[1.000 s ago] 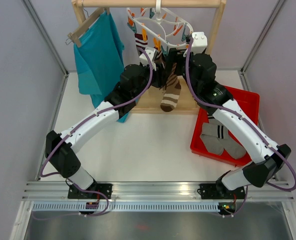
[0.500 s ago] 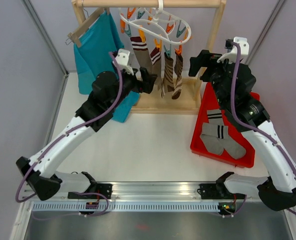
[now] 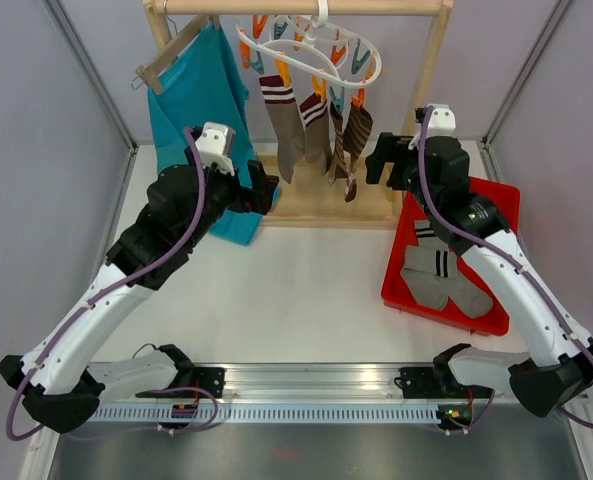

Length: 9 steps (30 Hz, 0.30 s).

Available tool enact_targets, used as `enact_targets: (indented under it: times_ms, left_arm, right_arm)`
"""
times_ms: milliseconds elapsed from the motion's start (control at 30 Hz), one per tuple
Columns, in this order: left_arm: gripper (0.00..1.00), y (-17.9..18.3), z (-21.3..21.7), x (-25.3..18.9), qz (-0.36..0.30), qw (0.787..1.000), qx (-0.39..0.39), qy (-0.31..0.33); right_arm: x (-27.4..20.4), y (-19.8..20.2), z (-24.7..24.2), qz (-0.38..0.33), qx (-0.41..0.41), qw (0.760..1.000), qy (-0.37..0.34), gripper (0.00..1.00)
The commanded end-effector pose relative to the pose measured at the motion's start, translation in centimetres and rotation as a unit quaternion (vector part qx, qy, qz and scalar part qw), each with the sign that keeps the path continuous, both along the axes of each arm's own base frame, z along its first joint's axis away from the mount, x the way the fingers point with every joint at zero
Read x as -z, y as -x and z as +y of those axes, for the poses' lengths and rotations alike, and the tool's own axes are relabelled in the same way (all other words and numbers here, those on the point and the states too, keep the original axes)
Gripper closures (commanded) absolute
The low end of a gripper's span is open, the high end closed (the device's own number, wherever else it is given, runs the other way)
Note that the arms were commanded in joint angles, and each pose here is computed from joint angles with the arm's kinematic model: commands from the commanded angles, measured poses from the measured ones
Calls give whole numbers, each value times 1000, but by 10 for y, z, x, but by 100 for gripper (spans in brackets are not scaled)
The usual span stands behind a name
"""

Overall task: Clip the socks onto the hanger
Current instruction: Reset both arms

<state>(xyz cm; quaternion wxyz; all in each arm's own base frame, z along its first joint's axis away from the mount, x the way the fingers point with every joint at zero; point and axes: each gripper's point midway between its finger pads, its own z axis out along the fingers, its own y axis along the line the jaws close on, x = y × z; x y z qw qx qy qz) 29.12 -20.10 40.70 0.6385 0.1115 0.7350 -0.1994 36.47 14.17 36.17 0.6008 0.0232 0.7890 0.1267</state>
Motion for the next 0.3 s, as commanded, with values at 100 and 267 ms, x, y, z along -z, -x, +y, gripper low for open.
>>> enact_targets:
  times_ms: [100, 267]
  left_arm:
    - [0, 9, 11, 2, -2, 999, 4, -33]
    - [0, 12, 12, 5, -1, 999, 8, -34]
  right_arm:
    - [-10, 1, 2, -15, -3, 1000, -22, 2]
    - [-1, 2, 1, -15, 0, 1000, -27, 2]
